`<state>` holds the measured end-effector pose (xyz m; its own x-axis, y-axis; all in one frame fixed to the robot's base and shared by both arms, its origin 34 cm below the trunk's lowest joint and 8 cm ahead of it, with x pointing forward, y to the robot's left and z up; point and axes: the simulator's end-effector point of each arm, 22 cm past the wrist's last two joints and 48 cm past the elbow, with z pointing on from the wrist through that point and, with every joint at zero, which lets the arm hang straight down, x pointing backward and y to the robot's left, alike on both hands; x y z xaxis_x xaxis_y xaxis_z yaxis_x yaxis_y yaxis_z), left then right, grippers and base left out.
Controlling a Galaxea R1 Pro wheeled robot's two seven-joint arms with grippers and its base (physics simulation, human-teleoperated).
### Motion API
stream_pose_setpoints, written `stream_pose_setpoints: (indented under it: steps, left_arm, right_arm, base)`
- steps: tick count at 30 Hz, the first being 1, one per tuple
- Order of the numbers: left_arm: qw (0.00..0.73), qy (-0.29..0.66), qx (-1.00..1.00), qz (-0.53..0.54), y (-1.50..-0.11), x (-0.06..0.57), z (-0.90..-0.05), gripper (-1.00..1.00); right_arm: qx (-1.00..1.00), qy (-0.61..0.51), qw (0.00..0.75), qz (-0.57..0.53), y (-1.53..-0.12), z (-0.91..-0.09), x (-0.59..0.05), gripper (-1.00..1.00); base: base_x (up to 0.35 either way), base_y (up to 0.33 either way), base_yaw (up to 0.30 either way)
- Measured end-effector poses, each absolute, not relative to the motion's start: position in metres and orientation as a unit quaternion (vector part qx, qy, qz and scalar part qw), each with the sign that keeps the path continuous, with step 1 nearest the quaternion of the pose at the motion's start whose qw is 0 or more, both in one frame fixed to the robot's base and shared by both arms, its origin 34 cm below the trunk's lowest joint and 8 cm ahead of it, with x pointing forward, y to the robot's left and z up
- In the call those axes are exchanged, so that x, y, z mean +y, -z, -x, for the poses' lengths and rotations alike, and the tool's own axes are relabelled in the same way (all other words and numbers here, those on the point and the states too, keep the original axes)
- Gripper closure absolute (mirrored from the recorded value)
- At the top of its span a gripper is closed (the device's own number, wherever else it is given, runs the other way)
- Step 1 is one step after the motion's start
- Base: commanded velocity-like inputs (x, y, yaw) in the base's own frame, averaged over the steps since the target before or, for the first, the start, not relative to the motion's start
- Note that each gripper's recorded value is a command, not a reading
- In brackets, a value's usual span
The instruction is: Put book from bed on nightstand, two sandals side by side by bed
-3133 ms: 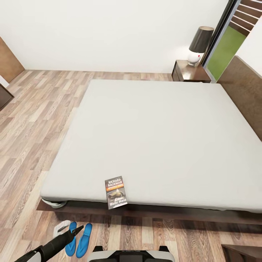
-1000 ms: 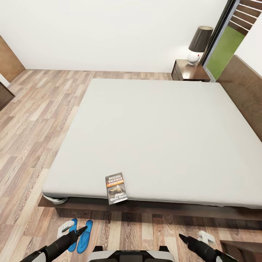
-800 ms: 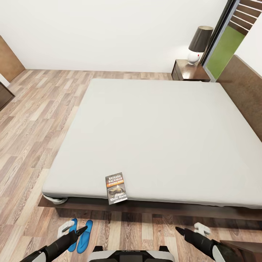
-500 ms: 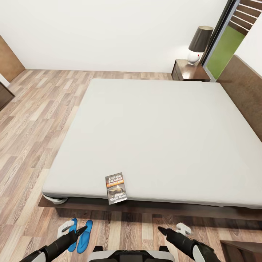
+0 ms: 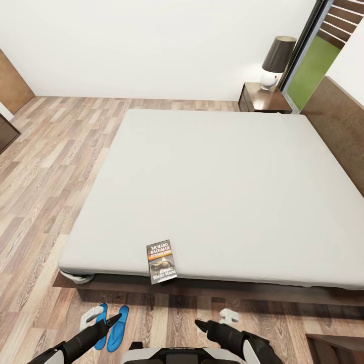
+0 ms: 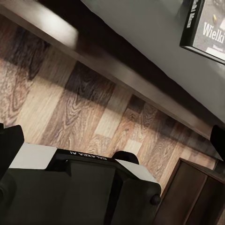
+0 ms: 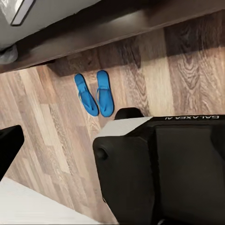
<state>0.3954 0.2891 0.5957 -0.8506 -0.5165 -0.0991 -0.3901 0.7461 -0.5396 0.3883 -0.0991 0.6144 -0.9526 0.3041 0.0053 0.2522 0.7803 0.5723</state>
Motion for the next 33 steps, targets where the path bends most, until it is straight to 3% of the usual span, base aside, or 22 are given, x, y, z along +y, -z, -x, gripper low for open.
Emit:
stream_pose_setpoints:
  steps: [16,26,33]
  left_arm:
    - [0.122,0.259,0.926,0.245,-0.596,0.290,-0.396,-1.00]
    - [0.122,0.259,0.926,0.245,-0.596,0.289,-0.395,-1.00]
    - [0.121,0.259,0.927,0.245,-0.595,0.288,-0.395,-1.00]
  right_arm:
    - [0.932,-0.335,0.062,-0.126,-0.633,-0.403,-0.048,-1.00]
    - [0.891,-0.342,0.190,-0.230,-0.649,-0.470,-0.064,-1.00]
    - [0.868,-0.349,0.209,-0.284,-0.655,-0.486,-0.070,-1.00]
  base:
    - [0.000,0.000,0.000]
    - [0.000,0.000,0.000]
    - [0.000,0.000,0.000]
